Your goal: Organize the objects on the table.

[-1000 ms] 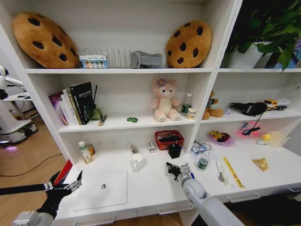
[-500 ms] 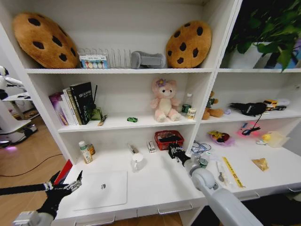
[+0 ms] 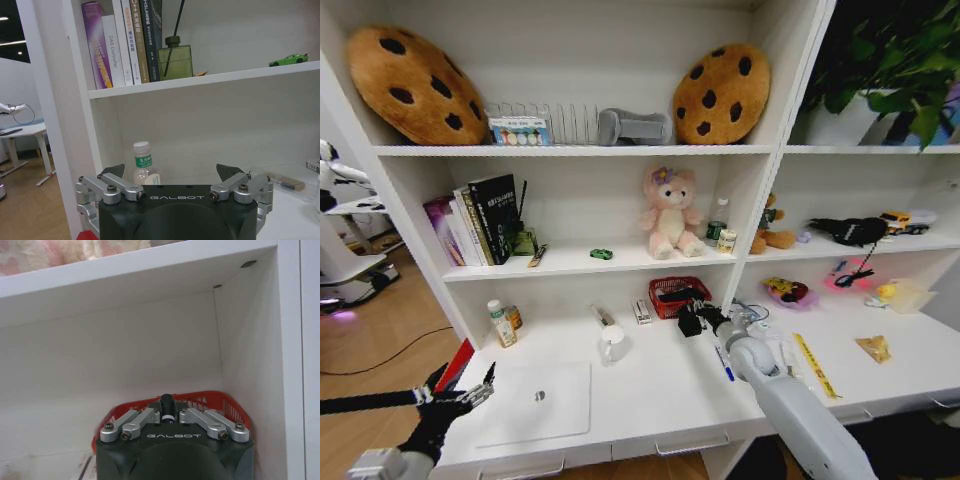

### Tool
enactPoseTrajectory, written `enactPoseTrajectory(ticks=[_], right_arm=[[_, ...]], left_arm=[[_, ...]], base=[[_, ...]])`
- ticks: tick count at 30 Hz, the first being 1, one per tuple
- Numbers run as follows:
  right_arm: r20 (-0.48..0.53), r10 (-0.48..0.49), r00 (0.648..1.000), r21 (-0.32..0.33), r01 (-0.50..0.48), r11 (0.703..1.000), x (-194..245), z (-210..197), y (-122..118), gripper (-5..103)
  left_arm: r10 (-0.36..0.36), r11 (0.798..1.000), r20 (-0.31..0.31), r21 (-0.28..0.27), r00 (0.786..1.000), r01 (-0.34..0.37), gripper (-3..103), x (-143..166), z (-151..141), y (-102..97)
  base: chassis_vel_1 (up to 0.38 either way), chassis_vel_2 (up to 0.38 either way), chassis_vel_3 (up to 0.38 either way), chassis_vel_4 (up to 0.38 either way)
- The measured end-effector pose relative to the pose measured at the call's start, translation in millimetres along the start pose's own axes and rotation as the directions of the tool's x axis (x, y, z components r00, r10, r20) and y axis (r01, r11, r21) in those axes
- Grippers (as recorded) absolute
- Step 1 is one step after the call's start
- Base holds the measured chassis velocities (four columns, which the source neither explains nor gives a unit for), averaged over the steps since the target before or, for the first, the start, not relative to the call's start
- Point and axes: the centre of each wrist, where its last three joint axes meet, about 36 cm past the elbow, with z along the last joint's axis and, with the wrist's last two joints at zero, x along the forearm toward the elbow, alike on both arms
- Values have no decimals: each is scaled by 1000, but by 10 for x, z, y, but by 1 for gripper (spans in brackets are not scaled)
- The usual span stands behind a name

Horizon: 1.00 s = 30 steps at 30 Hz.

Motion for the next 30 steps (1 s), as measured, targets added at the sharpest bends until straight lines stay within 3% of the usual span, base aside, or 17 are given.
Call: enactPoseTrajectory(ticks=[15,20,30], right_arm=[[178,-33,983,83,19,996,-475,43,2,12],[194,-37,980,110,16,994,-594,84,15,12],[156,-9,988,86,-4,996,-643,228,-56,12]], left_arm=[[0,1000,0,0,1000,0,100,0,0,0],[0,1000,0,0,1000,0,100,0,0,0],[0,1000,0,0,1000,0,100,0,0,0]], base=[[0,0,0,0],[0,0,0,0],[0,0,0,0]])
